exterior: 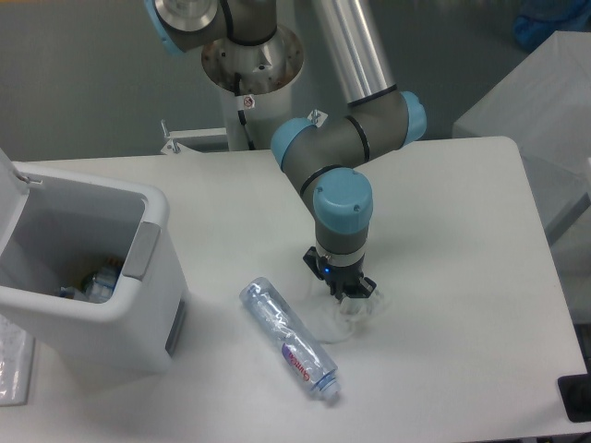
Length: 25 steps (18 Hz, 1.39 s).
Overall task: Place the trash in the trash can
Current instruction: 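Close the gripper on the plastic wrapper and lift it, then carry the wrapper over the white trash bin and open the gripper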
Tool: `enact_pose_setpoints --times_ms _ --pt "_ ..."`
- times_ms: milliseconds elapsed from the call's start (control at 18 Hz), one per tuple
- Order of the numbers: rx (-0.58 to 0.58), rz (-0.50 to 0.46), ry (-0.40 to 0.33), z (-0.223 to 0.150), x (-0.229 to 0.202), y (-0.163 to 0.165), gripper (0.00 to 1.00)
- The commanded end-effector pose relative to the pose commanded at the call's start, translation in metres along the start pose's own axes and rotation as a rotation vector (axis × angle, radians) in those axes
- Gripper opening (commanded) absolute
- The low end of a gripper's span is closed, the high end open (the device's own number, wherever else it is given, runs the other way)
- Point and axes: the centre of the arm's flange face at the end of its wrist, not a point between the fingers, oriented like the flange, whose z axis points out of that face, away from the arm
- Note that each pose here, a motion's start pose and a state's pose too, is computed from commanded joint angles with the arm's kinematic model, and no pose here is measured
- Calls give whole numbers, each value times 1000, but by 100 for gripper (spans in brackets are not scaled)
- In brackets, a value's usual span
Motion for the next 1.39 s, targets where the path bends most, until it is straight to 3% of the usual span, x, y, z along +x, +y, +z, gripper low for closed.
enact_pose_setpoints --times_ms 278,556,944,1167,1389 --pt "11 -6 -8 -9 -6 2 0" --pt "53 -22 -62 -51 -14 6 0" --pt "257 -158 -112 -145 -54 26 0" --pt "438 -300 -118 -207 -66 4 0" --pt "575 -408 -117 -273 -49 -11 0"
